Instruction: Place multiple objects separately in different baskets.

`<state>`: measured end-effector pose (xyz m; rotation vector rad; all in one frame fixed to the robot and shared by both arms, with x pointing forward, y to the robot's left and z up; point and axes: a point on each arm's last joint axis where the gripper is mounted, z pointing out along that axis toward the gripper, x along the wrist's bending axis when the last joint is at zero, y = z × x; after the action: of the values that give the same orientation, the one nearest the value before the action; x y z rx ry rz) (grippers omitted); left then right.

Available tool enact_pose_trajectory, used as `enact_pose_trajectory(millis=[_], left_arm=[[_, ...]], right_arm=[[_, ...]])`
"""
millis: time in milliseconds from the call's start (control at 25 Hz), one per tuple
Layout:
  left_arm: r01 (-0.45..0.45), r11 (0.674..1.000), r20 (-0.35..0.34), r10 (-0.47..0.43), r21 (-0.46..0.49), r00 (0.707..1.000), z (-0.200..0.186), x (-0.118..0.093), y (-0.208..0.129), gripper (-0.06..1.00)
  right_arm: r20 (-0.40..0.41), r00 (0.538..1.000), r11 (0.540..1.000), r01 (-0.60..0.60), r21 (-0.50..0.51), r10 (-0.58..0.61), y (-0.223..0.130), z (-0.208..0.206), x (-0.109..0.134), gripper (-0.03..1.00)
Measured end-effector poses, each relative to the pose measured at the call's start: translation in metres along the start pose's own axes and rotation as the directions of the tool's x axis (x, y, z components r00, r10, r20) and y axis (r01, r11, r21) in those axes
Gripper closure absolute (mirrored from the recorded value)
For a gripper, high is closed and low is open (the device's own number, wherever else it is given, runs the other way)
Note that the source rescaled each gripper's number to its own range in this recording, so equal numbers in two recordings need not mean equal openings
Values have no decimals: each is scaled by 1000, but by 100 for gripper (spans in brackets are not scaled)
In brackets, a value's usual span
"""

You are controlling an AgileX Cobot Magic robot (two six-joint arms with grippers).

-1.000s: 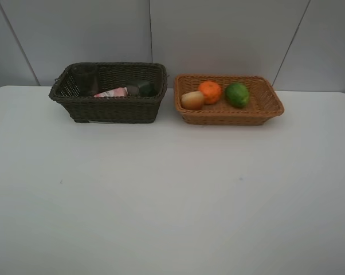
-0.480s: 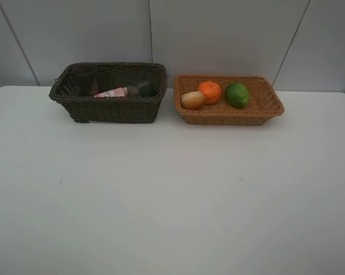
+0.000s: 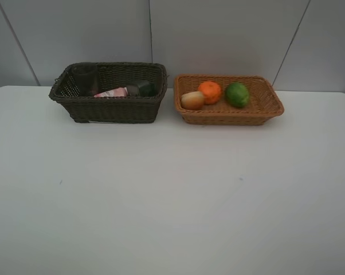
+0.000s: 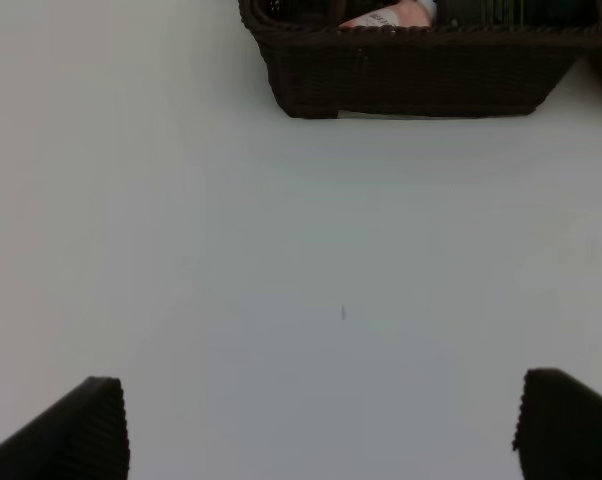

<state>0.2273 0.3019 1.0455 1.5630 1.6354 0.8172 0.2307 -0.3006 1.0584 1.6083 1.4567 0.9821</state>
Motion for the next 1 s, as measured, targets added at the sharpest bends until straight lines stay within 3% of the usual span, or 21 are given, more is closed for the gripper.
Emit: enact_pose_trajectory(millis=[1000], left_arm=[[0,1000,0,0,0,1000,0,0,0,-6]], right_arm=[[0,1000,1000,0,0,0,0,0,0,0]])
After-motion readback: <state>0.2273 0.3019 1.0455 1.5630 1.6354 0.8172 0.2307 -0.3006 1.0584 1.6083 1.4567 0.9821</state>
